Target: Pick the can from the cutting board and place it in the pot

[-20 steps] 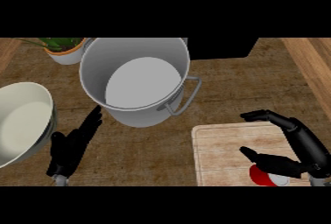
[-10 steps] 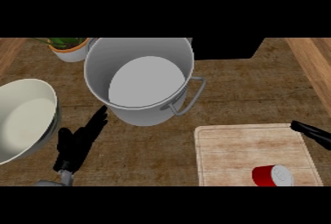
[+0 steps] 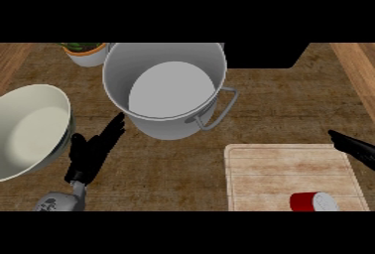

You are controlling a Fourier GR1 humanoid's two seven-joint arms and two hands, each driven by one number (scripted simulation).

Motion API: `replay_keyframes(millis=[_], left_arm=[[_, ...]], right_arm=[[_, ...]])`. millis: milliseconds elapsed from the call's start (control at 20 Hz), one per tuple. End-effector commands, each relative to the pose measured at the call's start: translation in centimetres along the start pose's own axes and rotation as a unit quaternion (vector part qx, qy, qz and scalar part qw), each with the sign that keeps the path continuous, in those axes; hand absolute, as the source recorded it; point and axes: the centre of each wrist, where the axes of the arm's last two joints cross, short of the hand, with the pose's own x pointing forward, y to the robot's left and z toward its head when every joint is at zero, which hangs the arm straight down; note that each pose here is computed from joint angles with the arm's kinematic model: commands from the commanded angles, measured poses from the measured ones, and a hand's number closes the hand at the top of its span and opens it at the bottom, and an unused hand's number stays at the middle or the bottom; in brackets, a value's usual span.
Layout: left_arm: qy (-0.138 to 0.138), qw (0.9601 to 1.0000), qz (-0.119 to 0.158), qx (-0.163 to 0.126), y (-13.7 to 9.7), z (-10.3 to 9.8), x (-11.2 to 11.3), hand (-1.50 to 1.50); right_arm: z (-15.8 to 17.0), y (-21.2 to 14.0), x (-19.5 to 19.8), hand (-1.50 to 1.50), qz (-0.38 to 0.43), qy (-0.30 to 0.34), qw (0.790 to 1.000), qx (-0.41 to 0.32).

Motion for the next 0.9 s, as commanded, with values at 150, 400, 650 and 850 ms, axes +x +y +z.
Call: replay_keyframes(millis=[150, 400, 650, 850], left_arm=[[0.004, 0.9998, -0.004, -0.018, -0.4, 0.7, -1.1, 0.0], [0.003, 0.9999, 0.004, -0.01, -1.9, 0.3, -0.1, 0.0], [-0.01, 0.9999, -0.003, 0.001, -0.8, -0.3, -1.4, 0.0], [0.002, 1.0, 0.007, 0.004, 2.3, -0.7, -0.2, 0.0]], right_arm=[[-1.2, 0.6, -2.7, -1.5, 0.034, 0.112, 0.984, 0.132], [-3.4, 0.8, -3.7, -1.5, 0.079, 0.136, 0.975, 0.158], [-3.7, 0.4, -8.0, -1.5, 0.069, 0.116, 0.983, 0.126], [-1.3, 0.7, -9.4, -1.5, 0.072, 0.097, 0.988, 0.101]])
